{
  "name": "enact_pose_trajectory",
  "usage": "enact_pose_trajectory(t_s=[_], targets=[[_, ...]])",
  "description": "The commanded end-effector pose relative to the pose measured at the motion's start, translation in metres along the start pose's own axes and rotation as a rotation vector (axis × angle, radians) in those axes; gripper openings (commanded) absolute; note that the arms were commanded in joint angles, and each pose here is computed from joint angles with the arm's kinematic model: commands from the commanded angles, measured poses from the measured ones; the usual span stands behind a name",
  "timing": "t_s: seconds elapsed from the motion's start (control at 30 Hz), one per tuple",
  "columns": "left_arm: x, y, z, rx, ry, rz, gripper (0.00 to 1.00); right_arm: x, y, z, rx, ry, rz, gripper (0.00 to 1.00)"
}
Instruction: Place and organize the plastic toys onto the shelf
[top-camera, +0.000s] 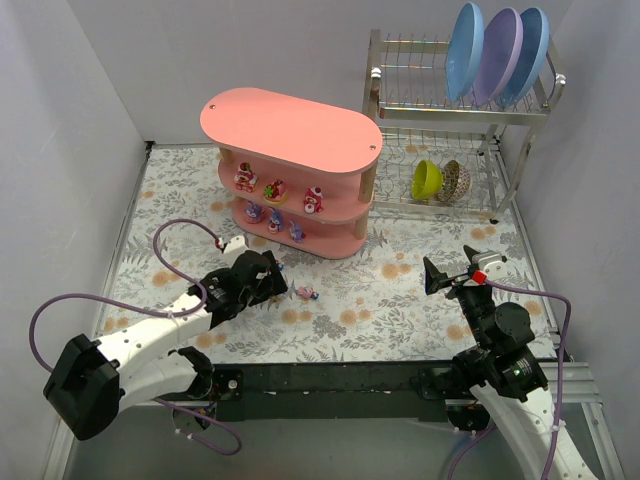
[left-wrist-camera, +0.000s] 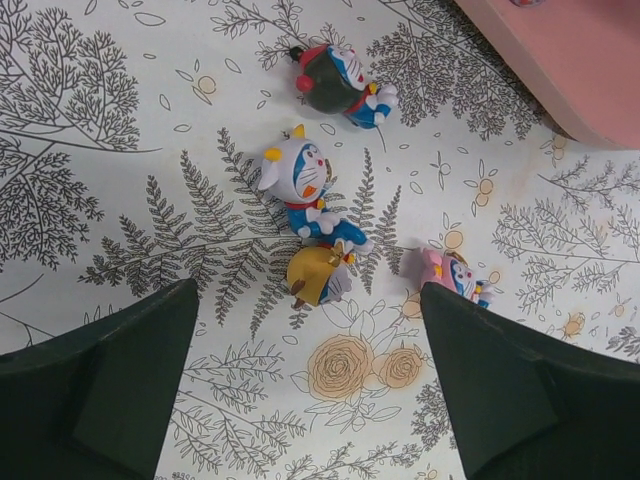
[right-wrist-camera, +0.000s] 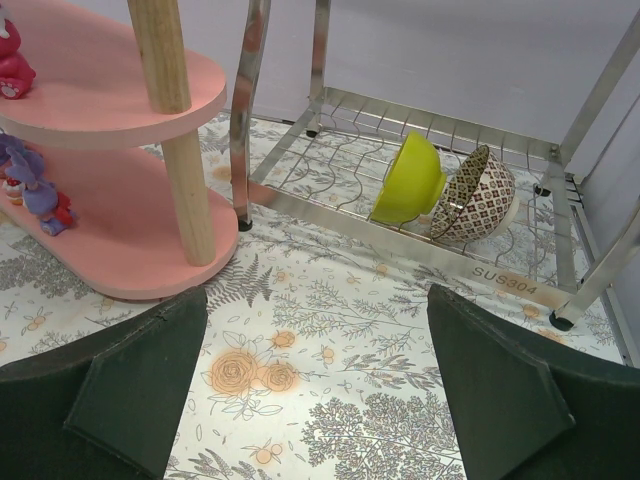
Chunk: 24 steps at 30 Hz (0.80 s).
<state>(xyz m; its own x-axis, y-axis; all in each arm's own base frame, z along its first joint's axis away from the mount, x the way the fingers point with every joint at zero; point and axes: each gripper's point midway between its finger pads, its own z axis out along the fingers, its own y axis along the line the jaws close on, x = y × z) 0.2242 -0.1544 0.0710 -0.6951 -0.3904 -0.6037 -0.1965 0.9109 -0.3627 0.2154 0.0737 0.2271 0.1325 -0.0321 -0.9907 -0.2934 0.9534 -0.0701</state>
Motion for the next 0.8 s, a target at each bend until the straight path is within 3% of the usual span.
enact_pose_trajectory(t_s=[0.0, 0.4, 0.6, 0.77], targets=[[-0.011, -0.004, 0.002, -0.053, -0.018, -0.081, 0.91, -0.058, -0.01, -0.024, 0.027, -0.262, 0.039, 0.98], [0.011, -0.029, 0.007, -0.06, 0.025, -0.226, 0.85, -0.059, -0.01, -0.024, 0.027, -0.265, 0.038, 0.98], [0.008, -0.015, 0.008, -0.215, -0.036, -0.258, 0.72, -0.058, -0.01, -0.024, 0.027, -0.262, 0.041, 0.98], [0.016, -0.024, -0.001, -0.271, -0.075, -0.338, 0.67, -0.059, -0.01, -0.024, 0.025, -0.263, 0.041, 0.98]])
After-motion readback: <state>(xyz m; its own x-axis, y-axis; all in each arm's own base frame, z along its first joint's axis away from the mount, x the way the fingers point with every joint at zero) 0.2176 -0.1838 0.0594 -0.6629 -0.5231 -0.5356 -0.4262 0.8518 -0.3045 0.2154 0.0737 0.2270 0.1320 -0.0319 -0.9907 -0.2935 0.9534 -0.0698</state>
